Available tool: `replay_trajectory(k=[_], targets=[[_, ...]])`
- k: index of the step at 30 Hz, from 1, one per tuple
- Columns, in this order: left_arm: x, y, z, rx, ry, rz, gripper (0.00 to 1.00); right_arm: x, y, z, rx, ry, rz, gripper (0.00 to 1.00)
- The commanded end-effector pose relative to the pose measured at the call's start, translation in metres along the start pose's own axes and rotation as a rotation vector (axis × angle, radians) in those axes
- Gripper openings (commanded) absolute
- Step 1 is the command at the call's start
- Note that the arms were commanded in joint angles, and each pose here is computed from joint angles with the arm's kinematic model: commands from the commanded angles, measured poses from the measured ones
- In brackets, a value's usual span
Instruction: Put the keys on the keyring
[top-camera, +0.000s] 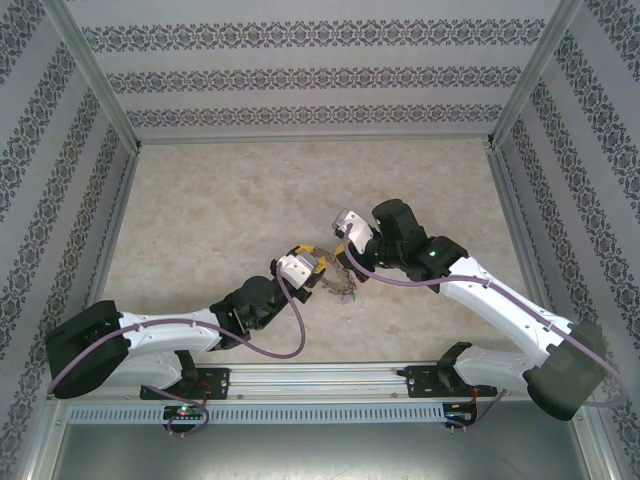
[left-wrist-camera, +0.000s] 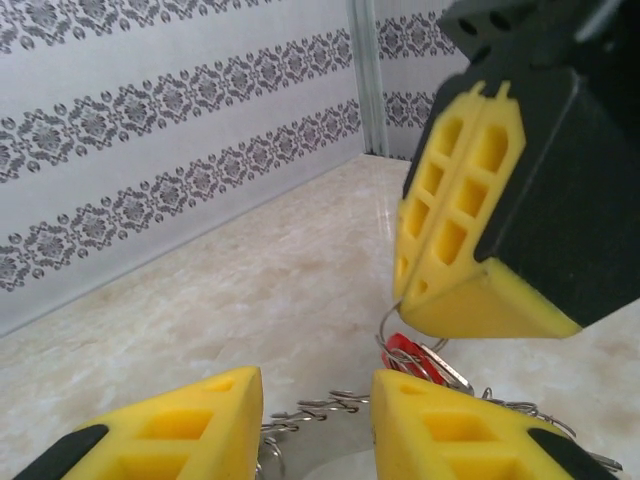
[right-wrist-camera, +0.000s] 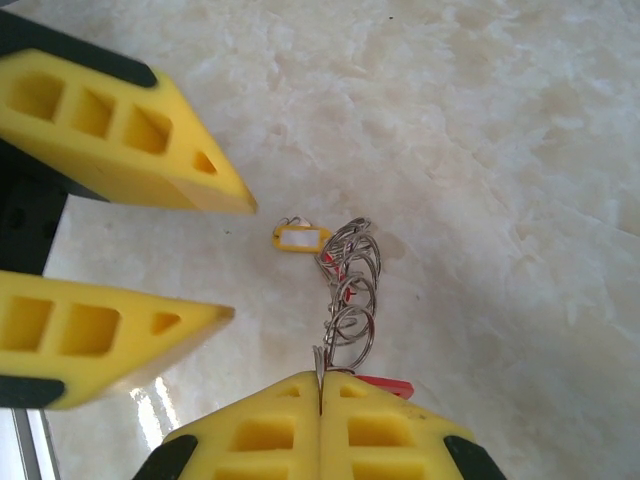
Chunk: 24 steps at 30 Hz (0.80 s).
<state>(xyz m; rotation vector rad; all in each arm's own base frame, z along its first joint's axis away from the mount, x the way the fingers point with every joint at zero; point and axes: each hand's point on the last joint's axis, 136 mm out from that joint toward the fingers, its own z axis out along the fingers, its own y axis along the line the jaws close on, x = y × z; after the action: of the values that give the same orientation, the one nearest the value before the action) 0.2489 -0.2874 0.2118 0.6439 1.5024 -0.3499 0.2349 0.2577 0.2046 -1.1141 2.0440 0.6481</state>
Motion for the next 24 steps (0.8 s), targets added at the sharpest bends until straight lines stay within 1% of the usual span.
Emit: replay_trajectory(k=[1, 4, 7, 11, 14, 18, 21, 24], targets=[[0.01, 0.004, -0.008, -0.024, 0.036, 0.015, 0.35, -0.016, -0.004, -0.006, 0.012, -0.05, 0.01, 0.0], [0.011, 0.003, -0.009, -0.01, 0.048, 0.018, 0.35, -0.017, -0.002, -0.007, 0.001, -0.053, 0.013, 0.0], [0.008, -0.011, -0.008, 0.065, 0.04, 0.021, 0.35, -0.016, -0.002, -0.006, -0.001, -0.05, 0.015, 0.0], [0.004, -0.03, -0.004, 0.163, 0.027, 0.03, 0.28, -0.019, -0.001, -0.007, -0.004, -0.055, 0.016, 0.0], [0.001, -0.039, 0.001, 0.205, 0.02, 0.05, 0.26, -0.02, -0.002, -0.007, -0.004, -0.057, 0.019, 0.0], [0.005, -0.046, 0.01, 0.222, 0.042, 0.068, 0.26, -0.02, -0.001, -0.007, -0.009, -0.058, 0.022, 0.0], [0.008, -0.045, 0.016, 0.199, 0.046, 0.064, 0.26, -0.02, -0.001, -0.007, -0.01, -0.057, 0.025, 0.0], [0.009, -0.041, 0.021, 0.166, 0.054, 0.066, 0.23, -0.02, -0.001, -0.007, -0.011, -0.058, 0.024, 0.0]])
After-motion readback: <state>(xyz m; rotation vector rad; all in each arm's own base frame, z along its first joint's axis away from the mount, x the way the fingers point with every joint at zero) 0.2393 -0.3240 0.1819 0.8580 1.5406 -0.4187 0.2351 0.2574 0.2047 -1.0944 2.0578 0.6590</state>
